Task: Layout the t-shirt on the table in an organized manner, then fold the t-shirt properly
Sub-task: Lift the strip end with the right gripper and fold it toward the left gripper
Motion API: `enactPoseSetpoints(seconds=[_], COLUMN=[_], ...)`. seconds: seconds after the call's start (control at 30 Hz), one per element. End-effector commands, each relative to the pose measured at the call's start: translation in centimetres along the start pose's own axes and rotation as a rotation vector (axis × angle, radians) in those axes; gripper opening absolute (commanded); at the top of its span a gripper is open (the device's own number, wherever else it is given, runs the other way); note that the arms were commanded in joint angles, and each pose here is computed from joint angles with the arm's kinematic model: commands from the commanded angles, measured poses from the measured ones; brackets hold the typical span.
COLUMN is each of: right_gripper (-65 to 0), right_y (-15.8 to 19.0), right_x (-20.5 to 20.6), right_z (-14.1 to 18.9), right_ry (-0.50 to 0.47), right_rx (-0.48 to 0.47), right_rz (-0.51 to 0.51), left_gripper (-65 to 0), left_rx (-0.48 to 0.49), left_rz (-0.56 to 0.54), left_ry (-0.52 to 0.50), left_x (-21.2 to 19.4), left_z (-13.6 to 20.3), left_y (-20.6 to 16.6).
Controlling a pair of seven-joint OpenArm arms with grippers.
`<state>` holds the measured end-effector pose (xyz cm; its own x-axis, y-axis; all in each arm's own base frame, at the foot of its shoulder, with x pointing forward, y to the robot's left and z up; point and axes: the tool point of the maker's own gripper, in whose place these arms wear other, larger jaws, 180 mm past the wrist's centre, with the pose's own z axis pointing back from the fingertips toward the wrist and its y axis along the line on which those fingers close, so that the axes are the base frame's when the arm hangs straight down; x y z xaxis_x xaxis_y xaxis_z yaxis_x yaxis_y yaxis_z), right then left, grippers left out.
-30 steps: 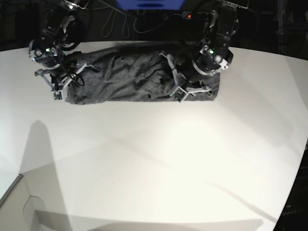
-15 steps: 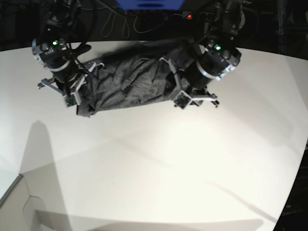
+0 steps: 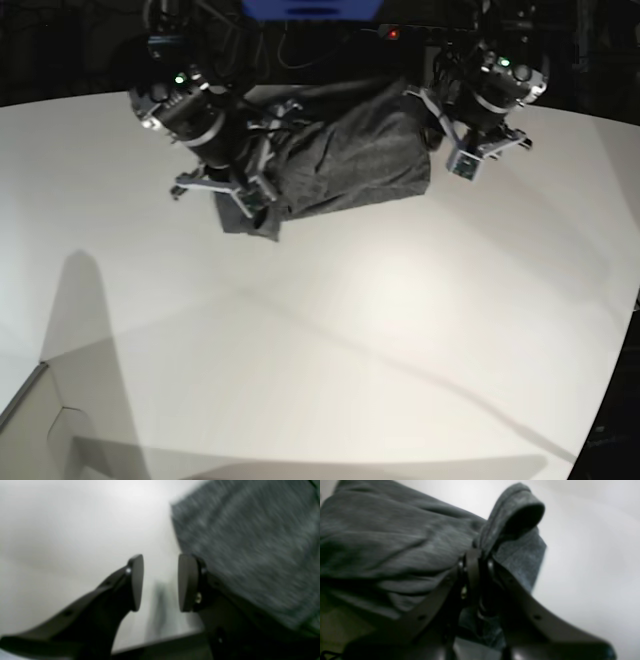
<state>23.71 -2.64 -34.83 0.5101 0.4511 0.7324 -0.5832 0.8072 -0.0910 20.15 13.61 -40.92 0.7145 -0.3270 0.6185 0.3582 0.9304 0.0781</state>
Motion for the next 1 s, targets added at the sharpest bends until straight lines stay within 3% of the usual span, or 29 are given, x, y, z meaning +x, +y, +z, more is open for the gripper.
enactPoseSetpoints(seconds=[0.0,0.13,0.27,0.67,0.97], right_gripper=[-65.0,-65.0,-65.0,-65.0,-65.0], right_y=[0.4,2.3,4.2,11.7,14.4], right_x=[1.8,2.9,4.0,7.5,9.2], right_z=[0.3,0.0,-0.1,0.3,-0.7], right_ry=[-0.064,-0.09,-0.115,-0.205,-0.238], right_rx=[0.009,0.06,0.112,0.303,0.381], right_rz=[0.004,0.034,0.064,0.18,0.267], left_gripper=[-42.7,-51.1,-57.9,-58.1,-58.0], left_rx=[0.015,0.005,-0.019,-0.034,0.04], left_rz=[0.0,0.027,0.079,0.106,0.142], left_ry=[0.004,0.059,0.046,0.025,-0.004], left_x=[0.1,-1.3,-0.4,1.7,2.1], left_z=[0.3,-0.1,-1.2,-3.8,-2.7], left_y=[0.4,-0.1,-1.3,-1.1,2.0])
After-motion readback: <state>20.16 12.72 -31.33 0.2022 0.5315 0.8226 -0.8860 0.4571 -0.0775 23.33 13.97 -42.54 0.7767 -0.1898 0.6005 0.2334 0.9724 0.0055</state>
